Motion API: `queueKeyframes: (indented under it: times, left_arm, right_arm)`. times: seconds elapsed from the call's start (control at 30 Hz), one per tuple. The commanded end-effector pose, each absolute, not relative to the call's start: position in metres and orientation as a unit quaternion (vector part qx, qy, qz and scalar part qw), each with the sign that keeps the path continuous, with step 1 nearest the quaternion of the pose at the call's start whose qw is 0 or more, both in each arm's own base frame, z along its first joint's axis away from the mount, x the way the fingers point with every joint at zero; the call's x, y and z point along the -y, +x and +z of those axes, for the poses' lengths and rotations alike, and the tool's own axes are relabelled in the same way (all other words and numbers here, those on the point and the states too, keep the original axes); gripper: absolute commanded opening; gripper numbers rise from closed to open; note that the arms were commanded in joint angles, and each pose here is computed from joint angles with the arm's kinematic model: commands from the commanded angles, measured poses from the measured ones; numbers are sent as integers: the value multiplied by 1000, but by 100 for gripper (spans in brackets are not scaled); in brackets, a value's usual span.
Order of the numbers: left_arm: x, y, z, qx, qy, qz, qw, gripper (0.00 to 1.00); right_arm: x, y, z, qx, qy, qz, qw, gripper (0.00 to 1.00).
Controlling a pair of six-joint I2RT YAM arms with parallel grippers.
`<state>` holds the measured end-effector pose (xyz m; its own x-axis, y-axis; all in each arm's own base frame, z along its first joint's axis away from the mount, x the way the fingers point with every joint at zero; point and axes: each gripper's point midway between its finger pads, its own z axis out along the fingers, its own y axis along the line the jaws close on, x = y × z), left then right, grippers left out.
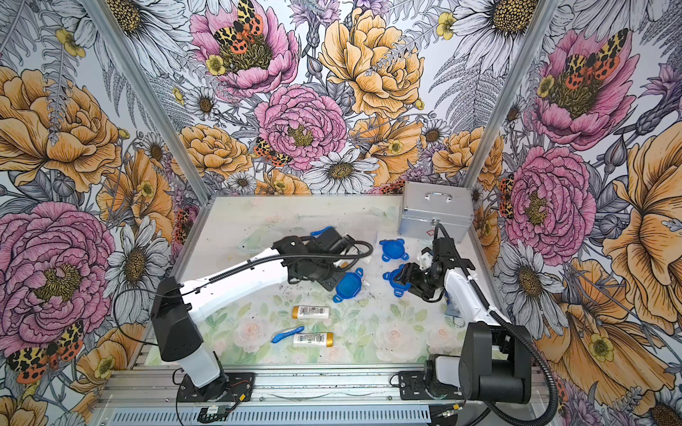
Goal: Pack away toiletry kits
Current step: Pick up the lid from the center of the board, then close the lid on the container.
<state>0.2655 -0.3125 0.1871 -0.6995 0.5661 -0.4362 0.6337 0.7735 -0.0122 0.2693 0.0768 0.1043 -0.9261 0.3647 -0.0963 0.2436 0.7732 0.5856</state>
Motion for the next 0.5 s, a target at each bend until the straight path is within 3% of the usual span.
queueKeyframes:
  times: [0.0,0.23,0.47]
  left_arm:
    - [313,276,218,-927,269,-178,193,0]
    - [292,324,254,-927,171,-278,185,0]
    - [267,347,243,-934,104,-304,154,0]
  right_arm:
    - [-93,288,122,-943,112,285,132,67]
    - [-148,312,147,-950,27,276,146,67]
    - [-200,336,162,-946,-28,284,150,67]
